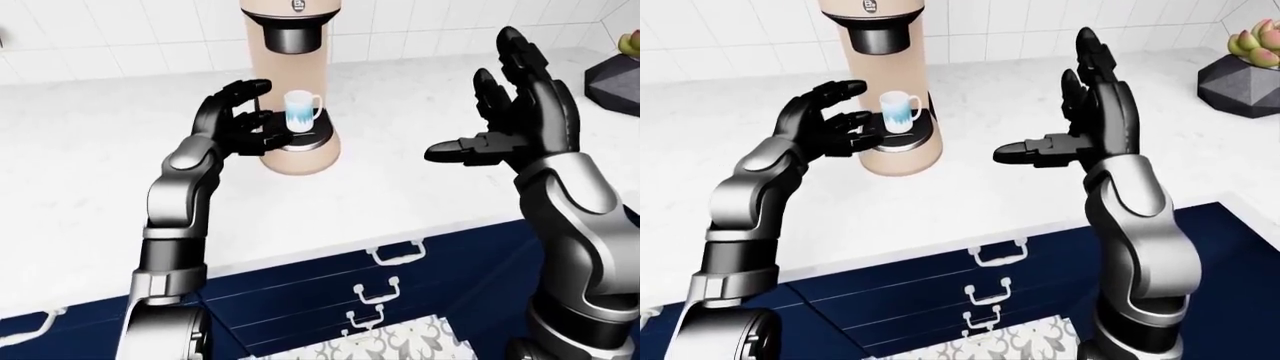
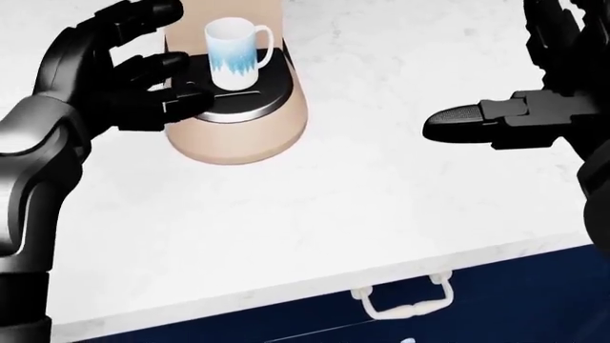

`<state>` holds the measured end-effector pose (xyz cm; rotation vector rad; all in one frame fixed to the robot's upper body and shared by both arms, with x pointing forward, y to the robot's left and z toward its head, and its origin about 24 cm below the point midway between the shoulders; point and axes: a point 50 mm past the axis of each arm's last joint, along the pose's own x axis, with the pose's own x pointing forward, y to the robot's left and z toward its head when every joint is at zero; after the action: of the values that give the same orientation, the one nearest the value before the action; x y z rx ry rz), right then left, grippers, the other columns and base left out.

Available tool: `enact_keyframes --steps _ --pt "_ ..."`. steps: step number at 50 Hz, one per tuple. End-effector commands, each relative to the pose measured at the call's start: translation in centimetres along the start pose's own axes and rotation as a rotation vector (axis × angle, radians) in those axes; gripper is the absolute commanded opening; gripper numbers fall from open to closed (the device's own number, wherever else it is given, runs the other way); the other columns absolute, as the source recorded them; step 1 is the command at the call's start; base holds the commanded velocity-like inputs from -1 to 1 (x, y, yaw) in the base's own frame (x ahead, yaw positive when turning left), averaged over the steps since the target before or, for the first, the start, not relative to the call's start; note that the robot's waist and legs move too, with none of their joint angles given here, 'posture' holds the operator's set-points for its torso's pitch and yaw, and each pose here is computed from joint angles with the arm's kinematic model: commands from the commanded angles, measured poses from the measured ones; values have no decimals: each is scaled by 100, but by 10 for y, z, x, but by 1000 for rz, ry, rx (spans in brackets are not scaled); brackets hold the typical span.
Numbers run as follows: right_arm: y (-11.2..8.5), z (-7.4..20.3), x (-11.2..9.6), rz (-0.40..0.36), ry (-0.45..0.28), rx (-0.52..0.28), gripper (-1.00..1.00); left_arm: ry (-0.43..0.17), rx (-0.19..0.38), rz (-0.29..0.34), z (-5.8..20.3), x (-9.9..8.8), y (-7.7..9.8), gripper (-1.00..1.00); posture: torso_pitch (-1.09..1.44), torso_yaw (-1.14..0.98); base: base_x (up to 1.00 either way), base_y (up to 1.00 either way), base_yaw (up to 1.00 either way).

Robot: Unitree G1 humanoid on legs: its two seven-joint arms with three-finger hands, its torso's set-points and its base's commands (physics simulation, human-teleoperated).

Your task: Pick the mug from under the coffee machine dispenser and place it on the counter.

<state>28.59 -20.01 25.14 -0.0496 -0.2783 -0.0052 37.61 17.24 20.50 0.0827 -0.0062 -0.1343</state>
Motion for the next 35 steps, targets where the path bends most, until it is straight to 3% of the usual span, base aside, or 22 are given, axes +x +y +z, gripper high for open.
enact_keyframes --steps 1,35 --pt "0 16 -1 -4 -87 -12 100 -115 22 6 27 -1 1 39 0 0 0 0 0" --pt "-2 14 -2 -5 -84 -15 100 -125 9 -56 36 43 -27 39 0 0 0 0 0"
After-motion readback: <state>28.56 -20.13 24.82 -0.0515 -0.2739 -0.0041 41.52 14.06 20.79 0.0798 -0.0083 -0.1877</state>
